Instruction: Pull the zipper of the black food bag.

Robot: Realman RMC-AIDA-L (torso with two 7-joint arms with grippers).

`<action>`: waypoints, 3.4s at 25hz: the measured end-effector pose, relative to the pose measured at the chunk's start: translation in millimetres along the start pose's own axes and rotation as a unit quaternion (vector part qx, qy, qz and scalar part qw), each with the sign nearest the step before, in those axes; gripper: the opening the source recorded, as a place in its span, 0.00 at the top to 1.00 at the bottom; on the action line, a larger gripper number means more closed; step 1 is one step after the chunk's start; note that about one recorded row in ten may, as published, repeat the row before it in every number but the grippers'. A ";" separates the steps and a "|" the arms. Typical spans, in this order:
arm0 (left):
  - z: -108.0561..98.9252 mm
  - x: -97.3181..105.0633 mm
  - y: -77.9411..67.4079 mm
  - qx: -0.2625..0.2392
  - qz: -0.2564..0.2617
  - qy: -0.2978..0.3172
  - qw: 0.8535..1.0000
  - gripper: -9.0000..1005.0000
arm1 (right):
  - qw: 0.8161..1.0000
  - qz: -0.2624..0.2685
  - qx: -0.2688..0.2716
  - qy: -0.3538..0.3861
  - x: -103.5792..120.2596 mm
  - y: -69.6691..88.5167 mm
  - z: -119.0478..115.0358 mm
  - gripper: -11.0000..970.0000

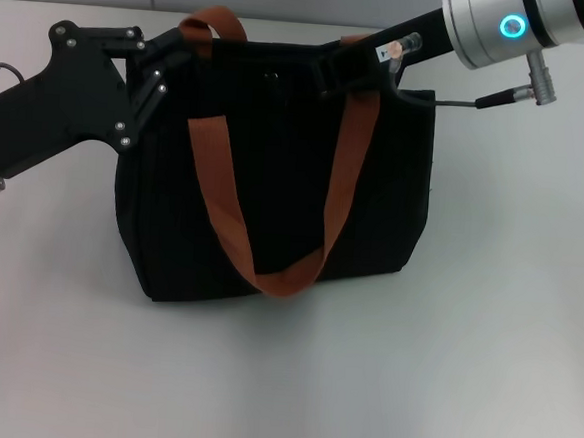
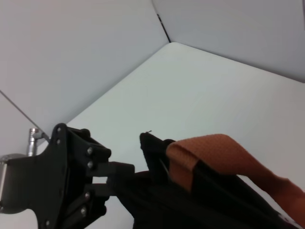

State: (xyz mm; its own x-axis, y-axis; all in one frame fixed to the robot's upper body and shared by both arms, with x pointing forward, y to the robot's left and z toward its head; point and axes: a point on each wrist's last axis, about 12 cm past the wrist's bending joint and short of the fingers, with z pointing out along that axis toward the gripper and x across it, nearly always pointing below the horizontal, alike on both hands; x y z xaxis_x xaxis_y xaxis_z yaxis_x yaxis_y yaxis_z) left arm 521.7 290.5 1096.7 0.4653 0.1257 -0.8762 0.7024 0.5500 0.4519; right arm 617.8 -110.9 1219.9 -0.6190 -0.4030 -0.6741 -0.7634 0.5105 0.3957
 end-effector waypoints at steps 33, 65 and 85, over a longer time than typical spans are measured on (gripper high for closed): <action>-0.6 1.6 3.5 -0.010 0.003 0.008 1.000 0.92 | 0.994 0.036 0.090 -0.041 28.6 -3.5 -50.2 0.99; 2.3 3.5 1.4 -0.019 -0.032 0.004 0.999 0.91 | 0.935 -0.052 -0.113 -0.333 124.5 -51.6 -98.1 0.35; -38.7 -29.6 36.9 0.098 -0.270 0.054 0.956 0.34 | 0.929 -0.185 -0.115 -0.300 175.4 -47.1 -57.4 0.13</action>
State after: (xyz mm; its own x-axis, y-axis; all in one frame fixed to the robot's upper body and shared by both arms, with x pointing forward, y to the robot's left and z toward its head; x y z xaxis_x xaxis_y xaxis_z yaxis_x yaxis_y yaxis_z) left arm 513.0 339.1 1132.9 -0.0438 -0.0426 -0.9981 0.9168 0.3953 -0.0571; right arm 534.5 -249.2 1118.8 -0.1445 0.0117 -0.9894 -0.9656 0.2168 0.1436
